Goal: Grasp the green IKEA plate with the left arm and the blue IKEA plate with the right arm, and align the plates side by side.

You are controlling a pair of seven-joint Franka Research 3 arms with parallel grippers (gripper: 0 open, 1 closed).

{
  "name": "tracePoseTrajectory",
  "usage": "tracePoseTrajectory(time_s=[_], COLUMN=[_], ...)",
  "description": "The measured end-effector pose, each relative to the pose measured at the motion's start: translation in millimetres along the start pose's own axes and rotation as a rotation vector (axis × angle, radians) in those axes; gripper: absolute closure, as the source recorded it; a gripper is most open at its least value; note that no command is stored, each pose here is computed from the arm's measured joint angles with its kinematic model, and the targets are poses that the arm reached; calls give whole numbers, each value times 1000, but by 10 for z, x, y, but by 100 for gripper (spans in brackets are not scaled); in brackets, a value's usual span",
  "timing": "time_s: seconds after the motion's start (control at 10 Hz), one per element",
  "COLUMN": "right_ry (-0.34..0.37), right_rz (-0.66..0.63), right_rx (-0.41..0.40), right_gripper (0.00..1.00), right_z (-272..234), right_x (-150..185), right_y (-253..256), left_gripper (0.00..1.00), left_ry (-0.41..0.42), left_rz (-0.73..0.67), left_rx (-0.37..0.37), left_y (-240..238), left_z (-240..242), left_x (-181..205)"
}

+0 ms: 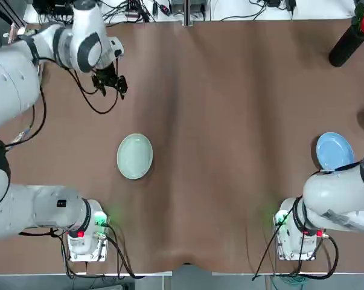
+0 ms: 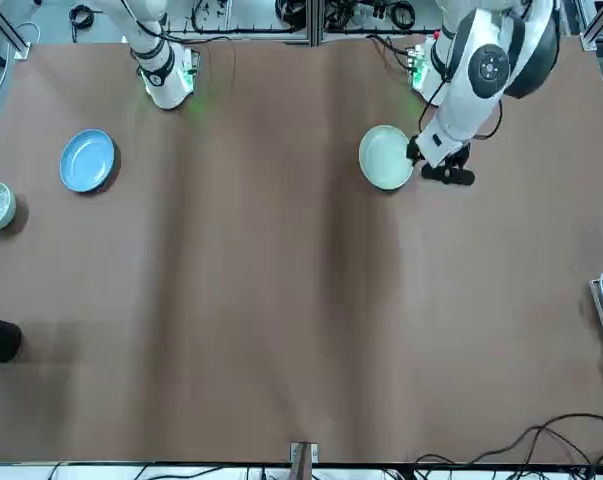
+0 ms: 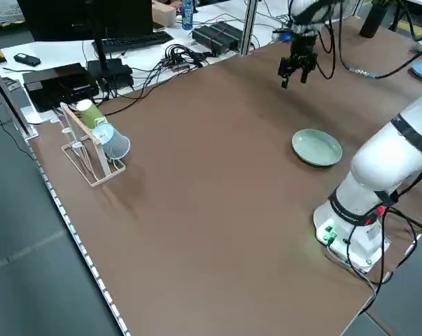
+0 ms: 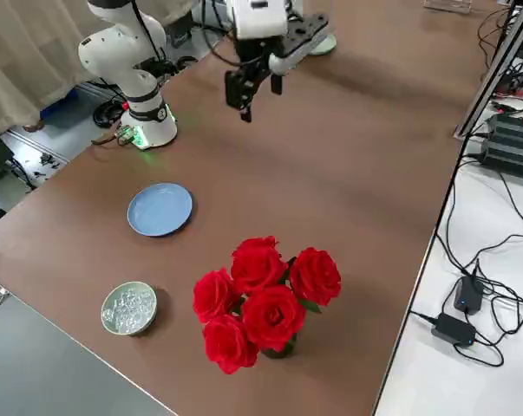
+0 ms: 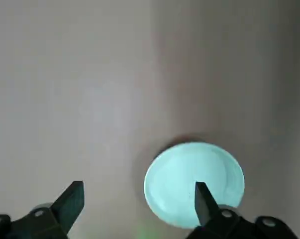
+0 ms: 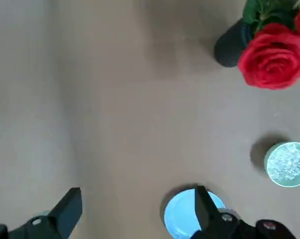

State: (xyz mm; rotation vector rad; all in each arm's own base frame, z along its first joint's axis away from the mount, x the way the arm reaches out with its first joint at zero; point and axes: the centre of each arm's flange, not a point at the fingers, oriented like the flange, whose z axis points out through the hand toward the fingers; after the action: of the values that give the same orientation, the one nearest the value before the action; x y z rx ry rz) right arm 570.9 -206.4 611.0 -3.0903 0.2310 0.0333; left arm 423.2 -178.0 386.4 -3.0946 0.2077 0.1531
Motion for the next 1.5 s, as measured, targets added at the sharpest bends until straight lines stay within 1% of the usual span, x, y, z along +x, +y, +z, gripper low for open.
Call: tracePoseTrajectory(time_s=[0.1,0.2,0.3,0.4,0.5,0.6,0.8,1.0,1.1,1.3,1.5], right_ry=[-8,-6,-5,6,11,3,-20,-93,-104,-97,-91], right_rz=[26,54,77,93,102,102,107,109,123,162,205], right_rx=[3,4,4,2,2,5,12,36,41,52,63], right_gripper=[0,0,0,0,0,0,0,0,0,0,0], right_z=[168,395,613,793,972,1112,1306,1536,1696,2239,2855], right_x=[-5,-22,-125,-323,-594,-847,-1117,-1265,-1329,-1472,-1639], right_y=[209,405,549,593,547,462,458,528,591,712,791], left_gripper=[0,0,0,0,0,0,1,0,0,0,0], left_ry=[14,10,0,-13,-33,-55,-110,-102,-110,-139,-180], left_rz=[-8,-13,-14,-14,-14,-15,-20,-54,-56,-53,-65], left_rx=[-5,-8,-11,-14,-18,-22,-18,-6,8,39,69], left_y=[-20,-22,-21,-18,-14,-15,90,532,705,874,863], left_z=[121,219,283,341,417,509,772,1125,1229,1386,1575], left_x=[1,9,27,44,71,93,37,-186,-331,-571,-767])
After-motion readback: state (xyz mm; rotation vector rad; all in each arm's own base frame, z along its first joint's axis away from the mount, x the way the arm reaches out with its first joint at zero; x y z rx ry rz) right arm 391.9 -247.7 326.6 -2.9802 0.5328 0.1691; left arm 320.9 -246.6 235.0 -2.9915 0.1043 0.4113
